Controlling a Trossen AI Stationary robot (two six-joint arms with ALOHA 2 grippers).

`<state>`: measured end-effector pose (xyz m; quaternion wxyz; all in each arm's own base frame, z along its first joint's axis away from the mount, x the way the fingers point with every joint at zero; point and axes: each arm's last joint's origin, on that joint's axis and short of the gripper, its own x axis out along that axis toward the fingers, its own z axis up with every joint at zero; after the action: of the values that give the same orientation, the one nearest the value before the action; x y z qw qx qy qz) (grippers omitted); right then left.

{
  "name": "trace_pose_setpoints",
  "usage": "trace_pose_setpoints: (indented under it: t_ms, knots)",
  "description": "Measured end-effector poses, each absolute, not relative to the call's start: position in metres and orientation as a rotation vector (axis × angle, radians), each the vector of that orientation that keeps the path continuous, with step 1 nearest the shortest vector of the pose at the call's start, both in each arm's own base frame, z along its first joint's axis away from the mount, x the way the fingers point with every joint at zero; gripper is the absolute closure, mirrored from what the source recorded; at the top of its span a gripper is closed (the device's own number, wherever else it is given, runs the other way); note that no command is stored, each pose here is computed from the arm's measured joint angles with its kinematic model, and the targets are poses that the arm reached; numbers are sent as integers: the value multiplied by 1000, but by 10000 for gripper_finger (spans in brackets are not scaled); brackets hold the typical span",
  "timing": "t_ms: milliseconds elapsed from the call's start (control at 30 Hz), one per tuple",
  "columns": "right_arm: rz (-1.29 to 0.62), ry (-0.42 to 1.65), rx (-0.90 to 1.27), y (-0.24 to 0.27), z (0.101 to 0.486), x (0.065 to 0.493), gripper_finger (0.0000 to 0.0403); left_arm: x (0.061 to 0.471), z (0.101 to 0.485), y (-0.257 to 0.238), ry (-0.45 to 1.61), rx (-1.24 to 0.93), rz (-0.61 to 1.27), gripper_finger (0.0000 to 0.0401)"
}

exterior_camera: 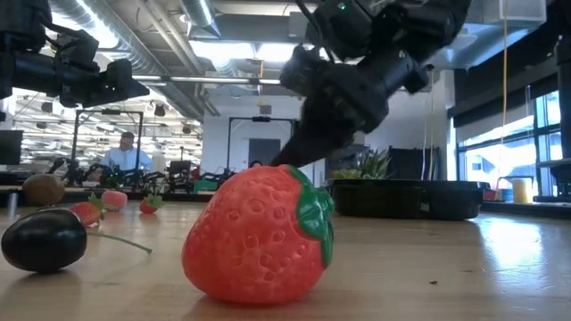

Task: Pick and placing Produce into tupperware
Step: Put the blackberry into the of the black bin

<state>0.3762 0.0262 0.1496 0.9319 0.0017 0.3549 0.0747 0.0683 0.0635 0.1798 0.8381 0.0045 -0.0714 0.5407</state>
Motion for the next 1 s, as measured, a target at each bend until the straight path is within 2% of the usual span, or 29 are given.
trace_pose_setpoints:
  t_ms: [133, 400, 600, 800, 1000]
  knots:
    - [73, 796, 8, 2, 172, 361, 278, 68, 180, 63, -151, 10, 1144, 86]
    - [-69, 988, 88, -41, 193, 324, 277, 68, 180, 63, -151, 10, 1144, 86]
    - [-208, 1078, 124, -74, 183, 309, 277, 68, 180, 63, -151, 10, 1144, 86]
    - [-262, 1140, 182, -85, 163, 295, 277, 68, 180, 63, -151, 10, 1144, 86]
    - [-263, 1151, 187, -85, 159, 292, 274, 68, 180, 63, -151, 10, 1144, 86]
